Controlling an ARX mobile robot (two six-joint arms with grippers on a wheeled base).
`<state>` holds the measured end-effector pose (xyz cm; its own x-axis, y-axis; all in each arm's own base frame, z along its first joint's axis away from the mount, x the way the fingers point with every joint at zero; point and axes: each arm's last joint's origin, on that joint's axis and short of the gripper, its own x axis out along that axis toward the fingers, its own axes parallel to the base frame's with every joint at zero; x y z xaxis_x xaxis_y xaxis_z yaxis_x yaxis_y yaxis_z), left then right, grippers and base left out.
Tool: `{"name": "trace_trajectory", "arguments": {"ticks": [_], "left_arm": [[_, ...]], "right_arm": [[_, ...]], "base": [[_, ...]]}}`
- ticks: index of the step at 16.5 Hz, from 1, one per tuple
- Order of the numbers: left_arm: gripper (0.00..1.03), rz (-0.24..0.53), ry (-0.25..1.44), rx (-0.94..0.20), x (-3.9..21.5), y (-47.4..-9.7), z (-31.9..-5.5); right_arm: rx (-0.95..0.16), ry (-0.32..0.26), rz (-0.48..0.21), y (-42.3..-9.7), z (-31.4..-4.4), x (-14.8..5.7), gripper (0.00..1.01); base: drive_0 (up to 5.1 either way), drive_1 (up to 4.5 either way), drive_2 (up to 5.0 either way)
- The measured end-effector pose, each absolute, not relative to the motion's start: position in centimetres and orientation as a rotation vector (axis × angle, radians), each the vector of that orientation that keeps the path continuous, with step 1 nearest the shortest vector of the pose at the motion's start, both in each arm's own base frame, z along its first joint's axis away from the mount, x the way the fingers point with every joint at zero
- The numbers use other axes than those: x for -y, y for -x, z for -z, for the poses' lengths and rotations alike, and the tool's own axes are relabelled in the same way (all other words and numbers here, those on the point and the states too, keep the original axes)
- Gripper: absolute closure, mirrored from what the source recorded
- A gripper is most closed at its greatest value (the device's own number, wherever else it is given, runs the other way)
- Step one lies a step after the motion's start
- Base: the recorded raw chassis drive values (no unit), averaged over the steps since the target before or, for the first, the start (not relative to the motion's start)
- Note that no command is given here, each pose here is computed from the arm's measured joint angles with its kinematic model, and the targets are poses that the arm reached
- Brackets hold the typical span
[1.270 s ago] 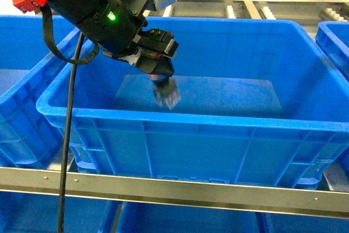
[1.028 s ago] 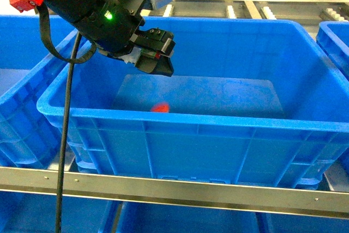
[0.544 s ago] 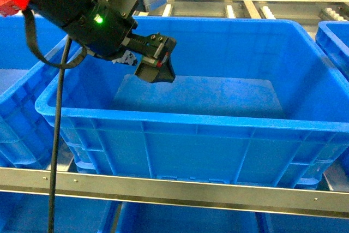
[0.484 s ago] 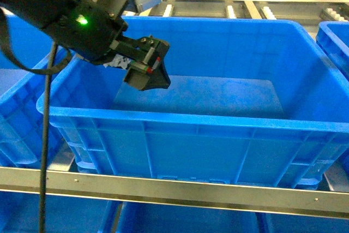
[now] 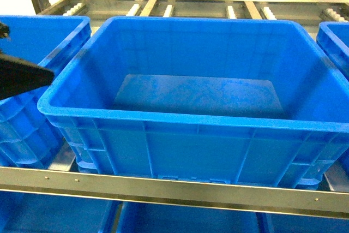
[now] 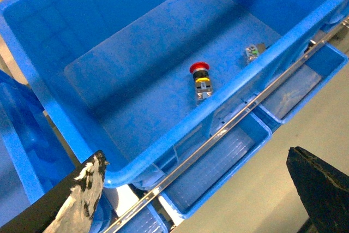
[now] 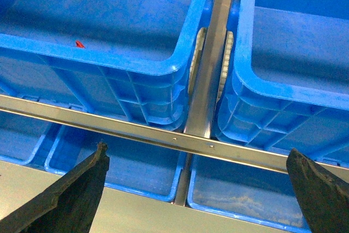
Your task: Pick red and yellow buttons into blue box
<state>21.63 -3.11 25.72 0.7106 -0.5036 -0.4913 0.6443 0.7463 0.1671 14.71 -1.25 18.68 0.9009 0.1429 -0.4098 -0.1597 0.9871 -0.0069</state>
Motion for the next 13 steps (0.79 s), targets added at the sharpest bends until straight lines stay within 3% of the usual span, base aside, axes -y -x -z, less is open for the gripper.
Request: {"name": "trace_trajectory", "arguments": {"ticks": [5,9,13], "left_arm": [[0.05,0.571,-0.309,-0.415,1.5,-16.4,-23.1],[0.05,0.463,-0.284,-0.384,0.1,-16.4,-23.0],[0.05,0.463,-0.284,-0.375,0.2,-16.2,-23.2]], "right_arm": [[-0.421,0.041,-0.157,-14.7,-18.7,1.3,0.03],[-0.421,0.041,-0.157,-14.7,-18.7,1.3,0.03],[-0.421,0.041,-0.157,-14.7,-18.7,1.3,0.03]], "base": [[0.0,0.00,0.0],[0.0,0.00,0.0],[0.0,0.00,0.0]]}}
